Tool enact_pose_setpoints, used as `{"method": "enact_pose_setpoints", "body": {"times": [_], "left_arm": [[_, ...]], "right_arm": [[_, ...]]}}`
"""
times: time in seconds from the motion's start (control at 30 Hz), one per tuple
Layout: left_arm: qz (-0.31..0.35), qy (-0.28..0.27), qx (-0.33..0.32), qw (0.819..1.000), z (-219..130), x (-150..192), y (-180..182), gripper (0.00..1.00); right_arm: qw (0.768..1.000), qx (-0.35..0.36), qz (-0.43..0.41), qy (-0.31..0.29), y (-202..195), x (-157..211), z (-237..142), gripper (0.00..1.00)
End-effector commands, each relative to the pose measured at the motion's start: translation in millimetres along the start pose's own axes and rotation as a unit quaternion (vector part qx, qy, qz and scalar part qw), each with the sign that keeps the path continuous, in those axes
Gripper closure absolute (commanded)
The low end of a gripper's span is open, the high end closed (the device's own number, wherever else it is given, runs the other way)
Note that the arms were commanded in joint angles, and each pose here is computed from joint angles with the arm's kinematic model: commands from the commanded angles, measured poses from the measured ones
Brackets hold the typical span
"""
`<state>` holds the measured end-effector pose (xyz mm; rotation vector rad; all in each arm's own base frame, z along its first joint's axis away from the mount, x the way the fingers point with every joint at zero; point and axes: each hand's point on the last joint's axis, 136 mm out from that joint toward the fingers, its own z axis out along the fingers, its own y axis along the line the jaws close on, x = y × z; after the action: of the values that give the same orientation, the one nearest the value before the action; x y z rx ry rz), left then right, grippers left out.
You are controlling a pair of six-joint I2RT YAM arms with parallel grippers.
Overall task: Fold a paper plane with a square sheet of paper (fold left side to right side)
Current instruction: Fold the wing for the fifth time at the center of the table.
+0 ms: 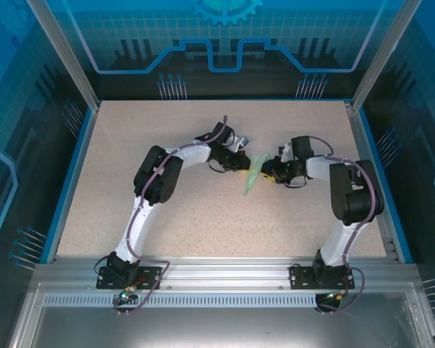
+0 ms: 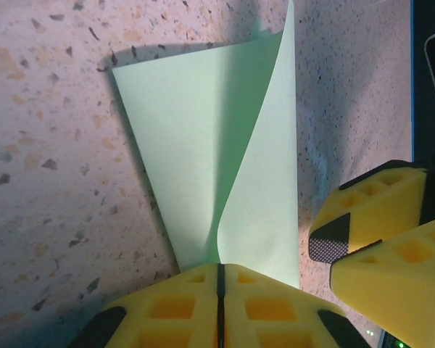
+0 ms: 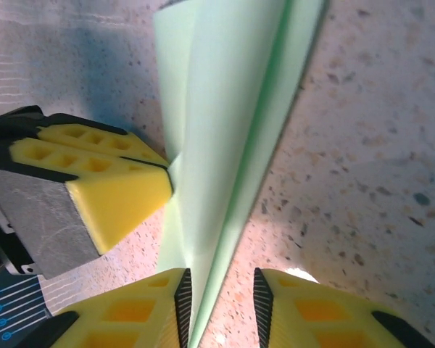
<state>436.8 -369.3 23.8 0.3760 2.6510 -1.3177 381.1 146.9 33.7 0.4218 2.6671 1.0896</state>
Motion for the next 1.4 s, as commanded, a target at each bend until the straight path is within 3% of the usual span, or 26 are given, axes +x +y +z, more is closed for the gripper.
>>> {"method": "enact_pose_setpoints", "body": {"times": [0.0, 0.47, 1.37], "left_arm": [[-0.02, -0.001, -0.028, 0.999, -1.7, -3.0, 17.4, 0.9], [-0.033, -0.006, -0.038, 0.999, -2.7, -6.2, 21.6, 0.9], [-0.045, -0.007, -0.046, 0.998, -2.7, -8.3, 24.3, 0.91]], "right_arm": [[0.999, -0.025, -0.017, -0.035, 20.3, -23.0, -9.5, 0.72], [0.997, -0.049, -0.033, -0.055, 41.3, -51.6, 4.2, 0.74], [0.999, -0.001, -0.03, -0.03, 16.3, -53.8, 36.4, 0.73]]}}
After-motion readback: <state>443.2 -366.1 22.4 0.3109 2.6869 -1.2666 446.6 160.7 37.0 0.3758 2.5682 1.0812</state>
